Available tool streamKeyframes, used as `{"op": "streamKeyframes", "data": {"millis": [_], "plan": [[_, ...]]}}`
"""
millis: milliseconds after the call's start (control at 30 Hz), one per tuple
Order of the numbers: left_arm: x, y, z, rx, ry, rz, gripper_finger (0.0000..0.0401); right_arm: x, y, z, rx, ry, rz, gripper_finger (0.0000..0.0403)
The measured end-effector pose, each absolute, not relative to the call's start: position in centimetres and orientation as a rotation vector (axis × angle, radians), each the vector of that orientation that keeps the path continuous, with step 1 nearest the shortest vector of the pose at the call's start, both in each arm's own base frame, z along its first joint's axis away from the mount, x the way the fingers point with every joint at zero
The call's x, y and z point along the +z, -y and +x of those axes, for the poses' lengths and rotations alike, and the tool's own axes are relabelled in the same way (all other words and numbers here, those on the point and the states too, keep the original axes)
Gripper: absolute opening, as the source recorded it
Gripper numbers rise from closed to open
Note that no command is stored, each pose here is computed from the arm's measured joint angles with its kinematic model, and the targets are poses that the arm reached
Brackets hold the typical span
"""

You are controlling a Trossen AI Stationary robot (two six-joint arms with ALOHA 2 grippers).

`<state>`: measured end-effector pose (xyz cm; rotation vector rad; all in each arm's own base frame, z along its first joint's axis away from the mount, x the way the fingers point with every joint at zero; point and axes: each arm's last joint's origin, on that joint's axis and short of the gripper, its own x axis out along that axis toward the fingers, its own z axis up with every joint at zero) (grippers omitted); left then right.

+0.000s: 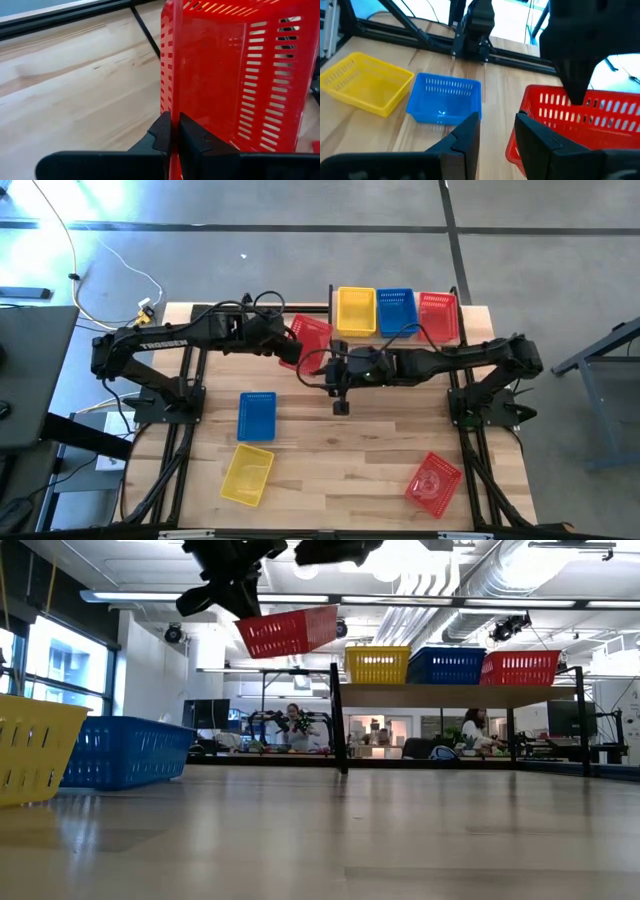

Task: Stack baskets on shelf by color
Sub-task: Stack the top red bin on top of the other red bin on the shelf

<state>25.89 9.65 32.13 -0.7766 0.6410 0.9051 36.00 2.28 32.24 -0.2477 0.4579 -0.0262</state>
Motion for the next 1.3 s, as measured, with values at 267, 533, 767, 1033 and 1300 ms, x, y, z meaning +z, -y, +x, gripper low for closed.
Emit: {"op": "streamKeyframes", "data": {"millis": [267, 533, 767, 1033, 1300], "plan": [[32.1, -9.7, 25.9, 0.92, -0.63, -0.796, 0.0005, 30.2, -2.5, 37.4, -0.078, -0.507, -0.253, 0.011], [32.0, -9.8, 25.9, 0.928, -0.63, -0.8, 0.0005, 32.1, -3.2, 37.8, -0.142, -0.481, -0.281, 0.011], [32.0, -10.2, 25.8, 0.949, -0.617, -0.824, 0.0005, 33.7, -3.0, 38.1, -0.179, -0.516, -0.313, 0.011], [32.0, -10.1, 25.8, 0.953, -0.61, -0.839, 0.0005, 32.0, -3.3, 41.0, -0.173, -0.659, -0.358, 0.011], [32.0, -9.8, 25.9, 0.938, -0.616, -0.857, 0.0005, 30.8, -2.9, 43.4, -0.289, -0.821, -0.397, 0.011]]}}
